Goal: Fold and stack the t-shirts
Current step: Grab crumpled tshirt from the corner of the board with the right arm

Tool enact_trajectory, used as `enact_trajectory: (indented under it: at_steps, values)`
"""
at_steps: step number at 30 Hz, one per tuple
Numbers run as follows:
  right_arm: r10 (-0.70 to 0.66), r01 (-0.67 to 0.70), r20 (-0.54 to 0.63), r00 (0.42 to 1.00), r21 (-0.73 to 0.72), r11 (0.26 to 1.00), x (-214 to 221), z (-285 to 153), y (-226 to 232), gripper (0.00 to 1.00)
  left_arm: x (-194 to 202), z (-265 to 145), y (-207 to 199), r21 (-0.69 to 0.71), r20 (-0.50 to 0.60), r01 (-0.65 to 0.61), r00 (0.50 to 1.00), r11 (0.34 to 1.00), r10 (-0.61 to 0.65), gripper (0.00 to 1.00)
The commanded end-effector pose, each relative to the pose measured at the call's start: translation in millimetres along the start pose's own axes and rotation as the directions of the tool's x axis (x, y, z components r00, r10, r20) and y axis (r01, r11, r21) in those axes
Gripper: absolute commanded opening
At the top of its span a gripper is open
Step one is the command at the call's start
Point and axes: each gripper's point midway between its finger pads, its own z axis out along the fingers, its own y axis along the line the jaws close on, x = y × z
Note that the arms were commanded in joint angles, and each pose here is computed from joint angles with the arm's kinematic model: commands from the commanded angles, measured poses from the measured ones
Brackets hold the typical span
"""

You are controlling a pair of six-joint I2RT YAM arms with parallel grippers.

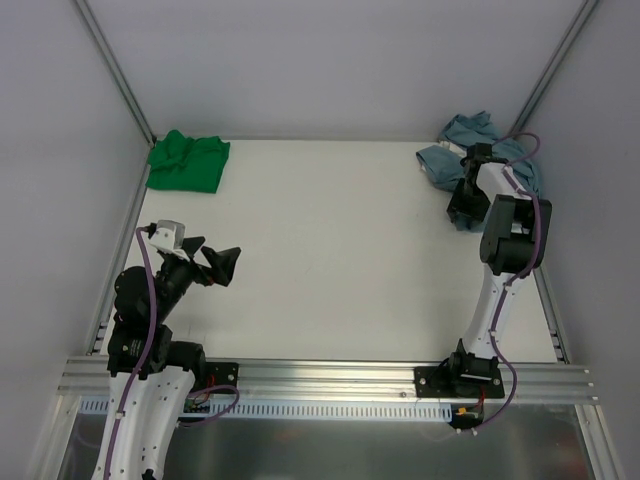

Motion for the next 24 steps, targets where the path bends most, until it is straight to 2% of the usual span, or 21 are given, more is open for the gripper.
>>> enact_trajectory:
  at_steps: [1,2,3,4,9,13,18,20,24]
  values:
    - [0.029,-0.028,0.028,0.999,-0.017,0.999,-17,-4,-3,0.5,-10,3,-2,0.017,0.038,-0.01,0.999,1.0,0.009,0.99]
    - [0.039,-0.038,0.027,0.999,-0.013,0.999,-17,-3,-6,0.15,-10,3,-2,0.017,0.038,-0.008,0.999,1.0,0.007,0.99]
    - [0.041,-0.041,0.027,0.999,-0.008,0.999,-17,-3,-8,0.04,-10,3,-2,0.017,0.038,-0.01,0.999,1.0,0.009,0.99]
    - [0.051,-0.051,0.031,0.998,-0.006,0.999,-19,-5,-11,0.0,-9,3,-2,0.016,0.037,-0.007,0.999,1.0,0.007,0.99]
    - [0.075,-0.074,0.067,0.995,-0.023,0.997,-23,-21,-14,0.01,-11,3,0,0.01,0.044,-0.006,0.999,1.0,0.006,0.99]
    - [0.109,-0.097,0.122,0.986,-0.106,0.99,-34,-57,-6,0.0,-11,3,0,0.009,0.046,-0.002,0.999,1.0,0.001,0.99]
    - [0.144,-0.068,0.242,0.96,-0.297,0.952,-54,-156,15,0.0,-11,3,1,0.007,0.048,0.001,0.999,1.0,-0.001,0.99]
    - [0.143,-0.014,0.299,0.943,-0.396,0.918,-58,-211,28,0.01,-11,3,1,0.007,0.048,0.005,0.999,1.0,-0.006,0.99]
    - [0.124,0.116,0.418,0.9,-0.502,0.857,-54,-306,46,0.0,-11,2,0,0.012,0.047,0.008,0.999,1.0,-0.009,0.99]
